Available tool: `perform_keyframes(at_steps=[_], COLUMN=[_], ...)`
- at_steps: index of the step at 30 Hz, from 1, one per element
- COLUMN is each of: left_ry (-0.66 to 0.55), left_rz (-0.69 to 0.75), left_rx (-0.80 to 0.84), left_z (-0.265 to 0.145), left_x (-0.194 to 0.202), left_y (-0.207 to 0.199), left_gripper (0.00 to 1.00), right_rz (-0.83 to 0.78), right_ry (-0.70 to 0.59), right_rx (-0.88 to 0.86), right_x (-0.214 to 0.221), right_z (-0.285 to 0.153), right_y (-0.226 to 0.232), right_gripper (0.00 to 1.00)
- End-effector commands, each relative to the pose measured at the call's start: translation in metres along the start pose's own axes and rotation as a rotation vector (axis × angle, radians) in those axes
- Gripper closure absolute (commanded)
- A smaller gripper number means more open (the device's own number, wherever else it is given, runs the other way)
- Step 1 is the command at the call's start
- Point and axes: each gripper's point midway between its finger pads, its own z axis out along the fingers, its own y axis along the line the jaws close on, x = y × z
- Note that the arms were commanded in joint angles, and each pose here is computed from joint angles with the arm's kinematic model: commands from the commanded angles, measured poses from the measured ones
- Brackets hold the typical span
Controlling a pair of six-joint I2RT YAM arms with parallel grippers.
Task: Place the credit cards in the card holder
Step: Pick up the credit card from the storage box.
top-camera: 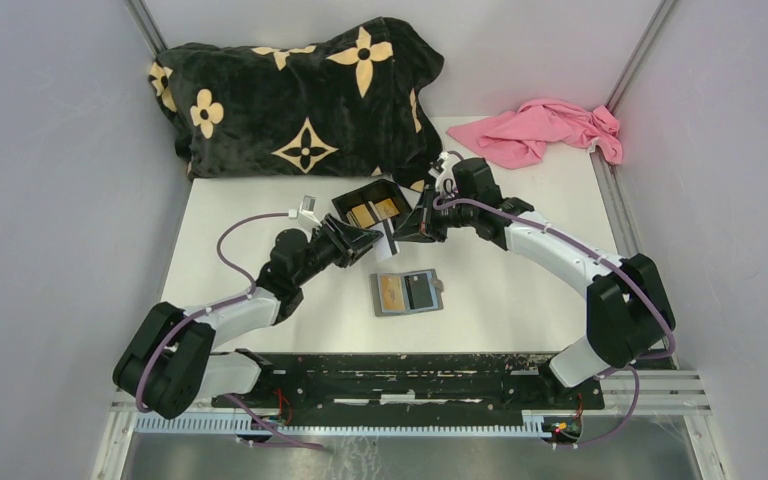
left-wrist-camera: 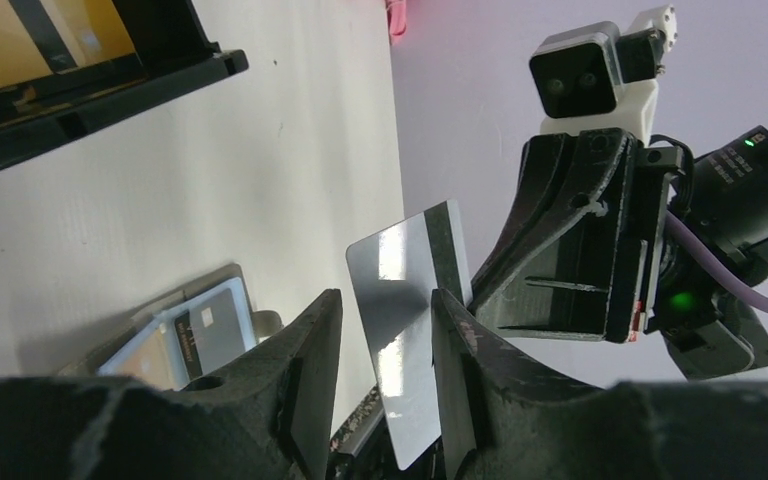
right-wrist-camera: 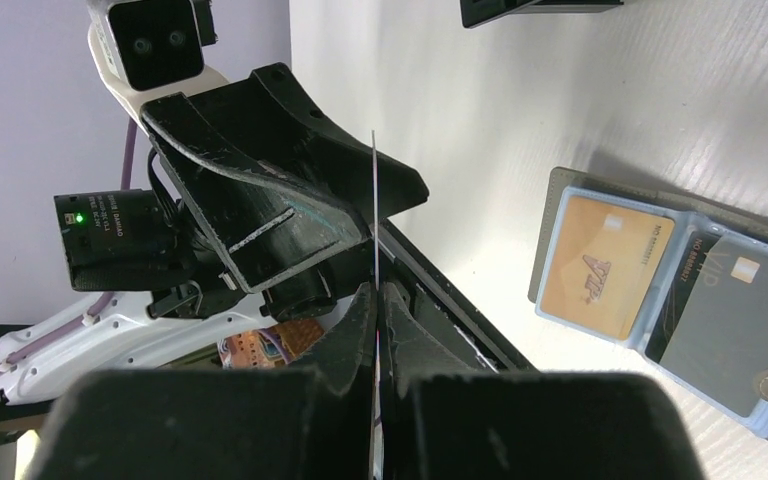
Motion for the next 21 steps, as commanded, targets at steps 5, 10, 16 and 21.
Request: perform_keyframes(at_steps=[5,10,16,21], left_ry=[0.018,0.025,0.035,0.046], left_rz=[-0.036,-0.035,-0.033,-0.037], left_rx=[0.144,0.154,0.162,0.168], left_z=[0.0024,0.0021,0.0025,0.0038], left_x=[0.0007,0.0022,0.0043,0.0064], left_y=[-0.035,-0.0353,-0.0353,-0.0349], left_gripper=[0.64,0.82,0.97,0.97], right_rz=[-0.018,-0.018,-0.017,-0.005], right_ry=[0.003,0.003,0.006,0.013], right_rx=[-0.06,-0.056,-0.059,-0.084], right_x=[-0.0019,-0.0019,-0.0028,-0.0043], right_z=[0.0033,0.0036,0.0043,0.0071], right_y=[0.0105,0.0093,0.0095,0.014], right_gripper=[0.99,0.99,0.99,0.97])
